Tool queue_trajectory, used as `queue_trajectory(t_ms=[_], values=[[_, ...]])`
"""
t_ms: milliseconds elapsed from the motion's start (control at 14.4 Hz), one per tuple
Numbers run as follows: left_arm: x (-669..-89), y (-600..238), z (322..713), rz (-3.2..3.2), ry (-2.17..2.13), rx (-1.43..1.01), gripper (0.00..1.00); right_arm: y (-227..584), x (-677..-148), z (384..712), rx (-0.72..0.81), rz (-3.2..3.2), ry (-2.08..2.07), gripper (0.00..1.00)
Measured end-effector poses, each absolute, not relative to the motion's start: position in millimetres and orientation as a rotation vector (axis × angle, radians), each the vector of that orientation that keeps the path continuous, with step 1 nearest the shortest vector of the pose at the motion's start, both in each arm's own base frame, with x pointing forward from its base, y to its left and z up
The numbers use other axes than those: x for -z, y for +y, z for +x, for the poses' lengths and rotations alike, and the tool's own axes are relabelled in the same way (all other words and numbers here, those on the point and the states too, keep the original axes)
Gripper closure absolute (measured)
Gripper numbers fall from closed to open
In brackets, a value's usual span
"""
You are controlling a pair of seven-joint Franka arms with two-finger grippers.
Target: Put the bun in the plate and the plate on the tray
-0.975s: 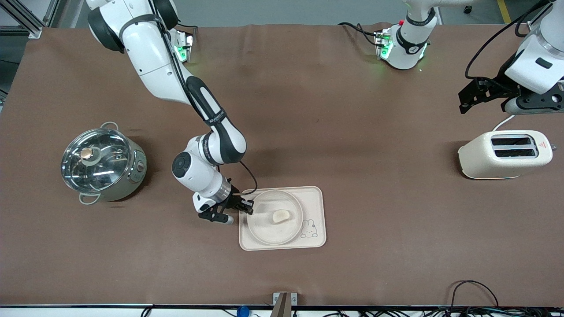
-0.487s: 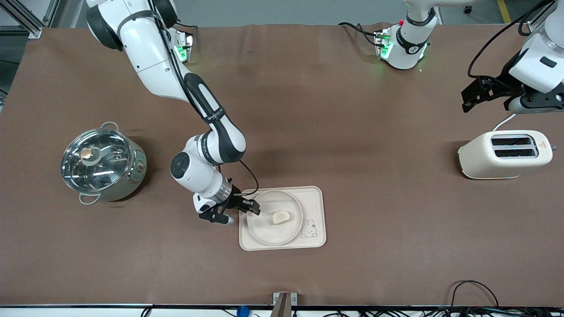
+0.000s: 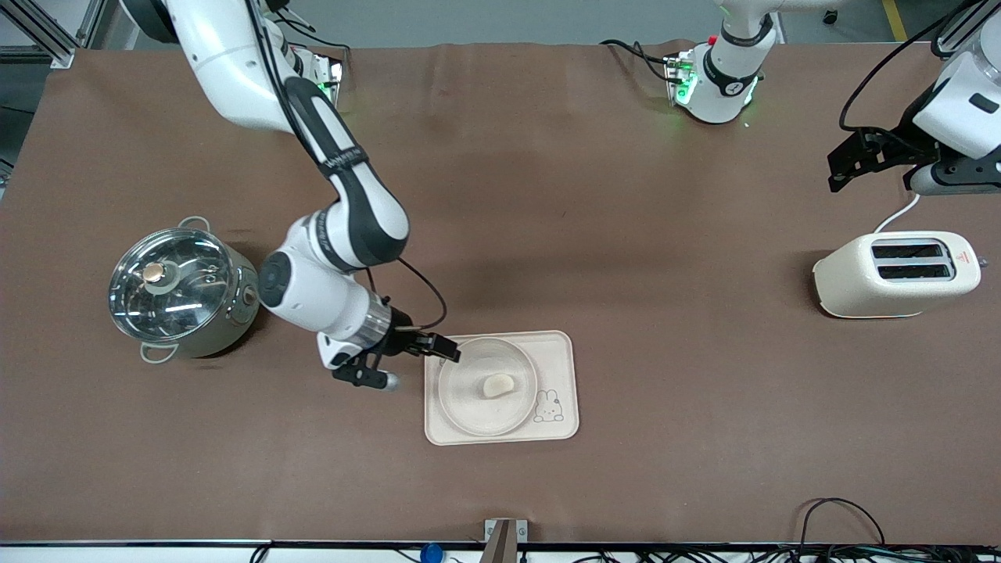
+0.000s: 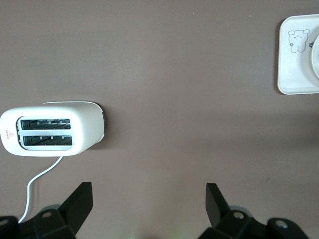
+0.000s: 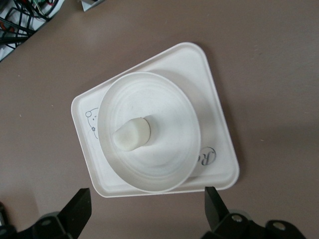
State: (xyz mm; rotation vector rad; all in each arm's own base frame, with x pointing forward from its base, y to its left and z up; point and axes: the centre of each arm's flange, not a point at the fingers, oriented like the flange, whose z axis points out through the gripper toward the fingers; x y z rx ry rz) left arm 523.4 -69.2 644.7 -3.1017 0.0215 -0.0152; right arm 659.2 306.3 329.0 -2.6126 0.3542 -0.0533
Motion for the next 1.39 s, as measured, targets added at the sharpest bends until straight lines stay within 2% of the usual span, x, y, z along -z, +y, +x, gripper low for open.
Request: queue_trajectory(t_ms=[557,835,1114,1392], values=[[-644,-76,523,-3.103,0.042,0.015,0.0,120,-503,609,-0.061,-2.897,0.181,0.0],[-644,-77,523,-3.103,0.044,0.015,0.0,11,-543,588,-0.106,-2.979,0.085,0.0],[-644,-77,523,-3.103,0.044,0.016,0.0,-20,-609,564,-0.095,-3.082,0.0,0.0],[-646,-77,523,-3.103,0.044,0.021,0.0,-23,-672,522,-0.028,-3.118,-0.004,0.0]])
